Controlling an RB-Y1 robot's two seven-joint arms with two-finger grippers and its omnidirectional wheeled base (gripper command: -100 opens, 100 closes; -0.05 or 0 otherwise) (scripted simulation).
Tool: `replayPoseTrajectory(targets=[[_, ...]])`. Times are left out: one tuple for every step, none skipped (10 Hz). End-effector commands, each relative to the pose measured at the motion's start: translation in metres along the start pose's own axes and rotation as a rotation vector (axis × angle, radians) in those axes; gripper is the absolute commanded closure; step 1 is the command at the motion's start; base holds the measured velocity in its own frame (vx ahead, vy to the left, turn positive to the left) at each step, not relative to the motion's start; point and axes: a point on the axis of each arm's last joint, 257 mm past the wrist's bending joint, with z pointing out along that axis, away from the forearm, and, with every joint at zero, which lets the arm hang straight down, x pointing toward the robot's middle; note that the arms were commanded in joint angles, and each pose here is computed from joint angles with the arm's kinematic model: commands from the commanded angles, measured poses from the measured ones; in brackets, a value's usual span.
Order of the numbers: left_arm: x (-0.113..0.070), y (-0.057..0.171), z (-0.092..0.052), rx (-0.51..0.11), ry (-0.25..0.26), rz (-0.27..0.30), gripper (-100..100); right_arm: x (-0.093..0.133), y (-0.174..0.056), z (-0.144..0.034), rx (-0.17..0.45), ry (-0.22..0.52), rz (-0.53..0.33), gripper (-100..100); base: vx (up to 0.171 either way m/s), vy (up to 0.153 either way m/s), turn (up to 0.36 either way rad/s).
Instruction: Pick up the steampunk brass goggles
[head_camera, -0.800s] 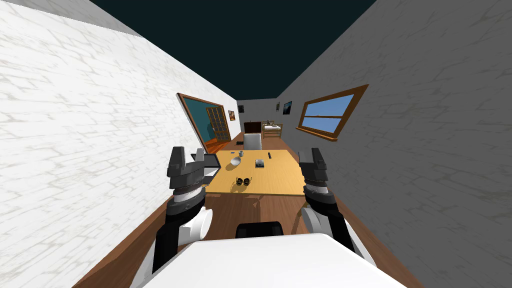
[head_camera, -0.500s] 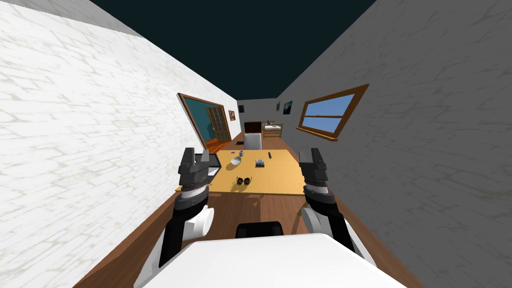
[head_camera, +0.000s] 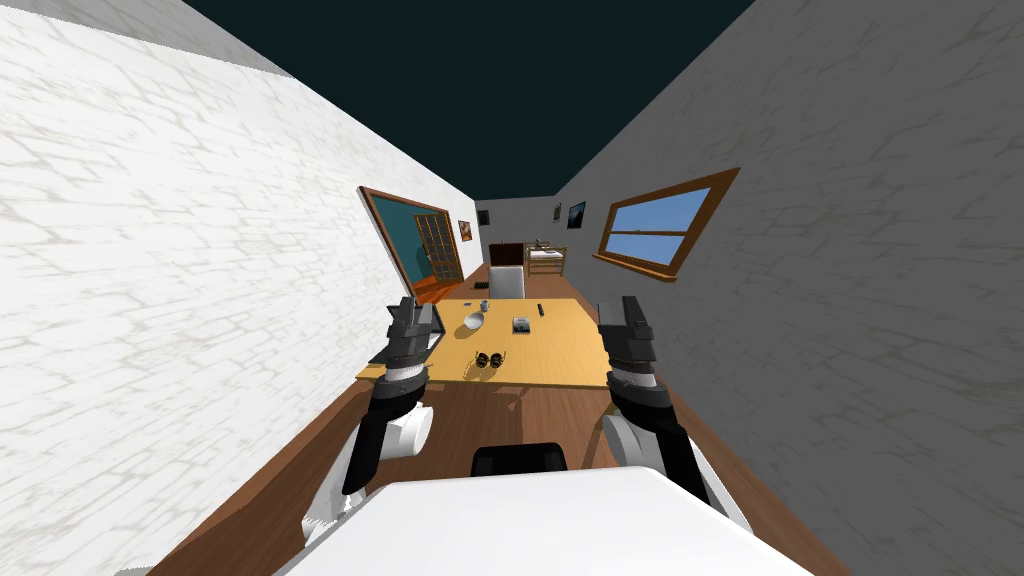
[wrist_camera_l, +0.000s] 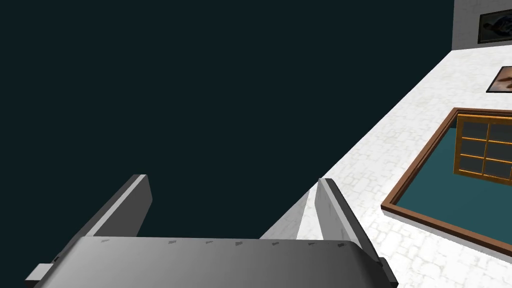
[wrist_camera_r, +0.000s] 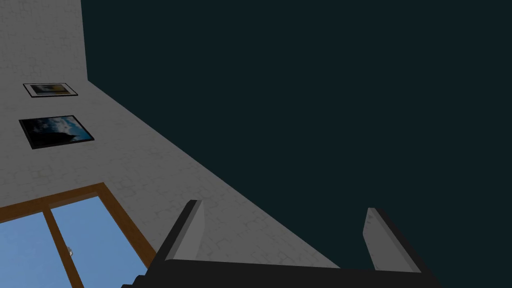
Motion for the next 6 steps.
replayPoseTrajectory(targets=[[0.007, 0.019, 0.0, -0.031, 0.016, -0.01, -100, 0.0, 0.0, 0.0, 0.0, 0.0, 0.0, 0, -0.025, 0.012, 0.014], [0.011, 0.033, 0.002, -0.054, 0.027, -0.019, -100, 0.0, 0.0, 0.0, 0.0, 0.0, 0.0, 0, -0.036, 0.022, 0.019], [0.012, 0.043, -0.003, -0.078, 0.031, -0.019, -100, 0.0, 0.0, 0.0, 0.0, 0.0, 0.0, 0, -0.027, 0.018, 0.003], [0.017, 0.059, -0.001, -0.104, 0.042, -0.029, -100, 0.0, 0.0, 0.0, 0.0, 0.0, 0.0, 0, -0.023, 0.019, 0.017], [0.017, 0.064, -0.004, -0.117, 0.044, -0.029, -100, 0.0, 0.0, 0.0, 0.0, 0.0, 0.0, 0, -0.017, 0.013, 0.005], [0.022, 0.081, -0.003, -0.147, 0.054, -0.04, -100, 0.0, 0.0, 0.0, 0.0, 0.0, 0.0, 0, -0.02, 0.01, 0.014]])
